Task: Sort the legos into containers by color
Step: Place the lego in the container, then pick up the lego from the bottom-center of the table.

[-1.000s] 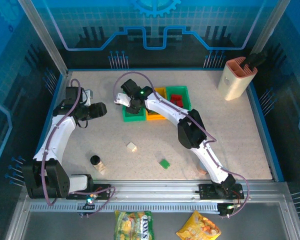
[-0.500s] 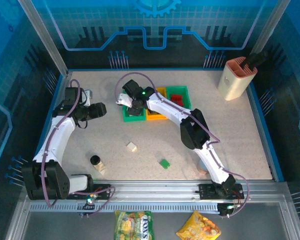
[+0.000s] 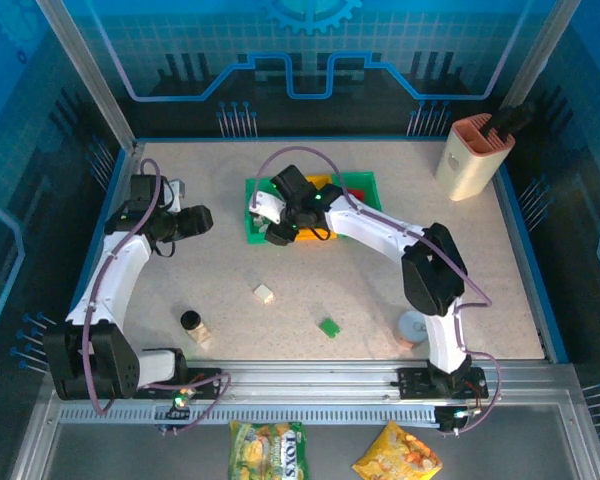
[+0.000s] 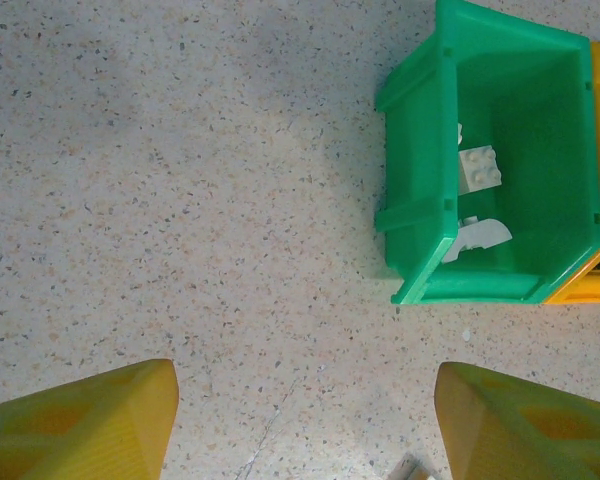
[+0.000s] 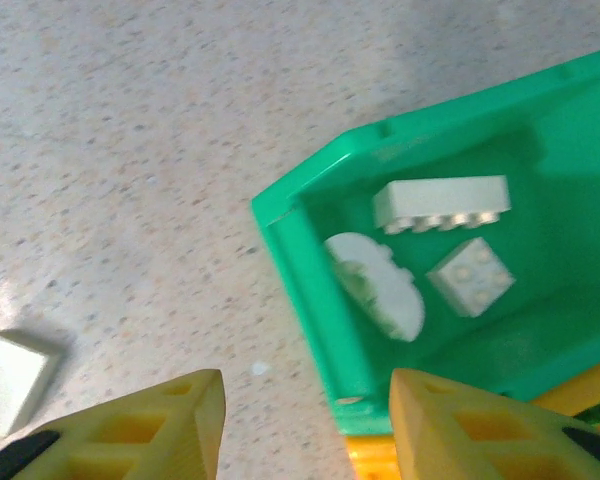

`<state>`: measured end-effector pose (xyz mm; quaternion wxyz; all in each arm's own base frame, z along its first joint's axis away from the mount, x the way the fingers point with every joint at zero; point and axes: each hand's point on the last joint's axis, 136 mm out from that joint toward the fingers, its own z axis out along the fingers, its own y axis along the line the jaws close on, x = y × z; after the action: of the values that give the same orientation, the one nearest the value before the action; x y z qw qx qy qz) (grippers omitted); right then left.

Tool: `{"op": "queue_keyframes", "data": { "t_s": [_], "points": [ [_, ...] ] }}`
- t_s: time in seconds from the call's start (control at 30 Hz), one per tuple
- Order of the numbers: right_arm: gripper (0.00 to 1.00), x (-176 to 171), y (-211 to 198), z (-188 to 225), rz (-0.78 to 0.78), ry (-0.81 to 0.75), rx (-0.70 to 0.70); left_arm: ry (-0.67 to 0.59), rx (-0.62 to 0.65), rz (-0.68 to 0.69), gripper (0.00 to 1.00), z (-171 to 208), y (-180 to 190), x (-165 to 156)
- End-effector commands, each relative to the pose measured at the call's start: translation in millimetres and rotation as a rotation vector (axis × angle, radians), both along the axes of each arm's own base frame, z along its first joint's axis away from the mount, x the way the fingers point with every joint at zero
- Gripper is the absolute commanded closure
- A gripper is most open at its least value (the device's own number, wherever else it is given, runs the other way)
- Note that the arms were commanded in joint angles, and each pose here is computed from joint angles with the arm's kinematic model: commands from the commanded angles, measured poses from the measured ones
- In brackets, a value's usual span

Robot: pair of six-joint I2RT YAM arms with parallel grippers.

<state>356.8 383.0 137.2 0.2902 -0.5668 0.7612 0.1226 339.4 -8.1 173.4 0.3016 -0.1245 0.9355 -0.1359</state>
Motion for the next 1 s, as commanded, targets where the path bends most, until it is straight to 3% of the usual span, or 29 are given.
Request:
{"op": "queue_keyframes", "data": {
  "t_s": [0.0, 0.4, 0.63, 0.97],
  "points": [
    [0.54, -22.2, 1.4, 13.1, 0.074, 0.054, 0.098, -0.004, 0.000, 0.014, 0.30, 0.1, 4.9, -0.6],
    [0.52, -117.1, -77.4, -35.0, 0.385, 0.098, -0.189, 0.006, -0.006, 0.016, 0.30, -2.1, 5.9, 0.4],
    [0.48, -161.3, -118.0, -43.4, 0.465, 0.170, -0.384, 0.000, -0.012, 0.027, 0.30, 0.4, 9.0, 0.2],
    [0.45, -198.9, -133.3, -70.7, 0.610, 0.019, -0.627, -0.010, -0.012, 0.031, 0.30, 3.2, 9.8, -1.6]
  ]
}}
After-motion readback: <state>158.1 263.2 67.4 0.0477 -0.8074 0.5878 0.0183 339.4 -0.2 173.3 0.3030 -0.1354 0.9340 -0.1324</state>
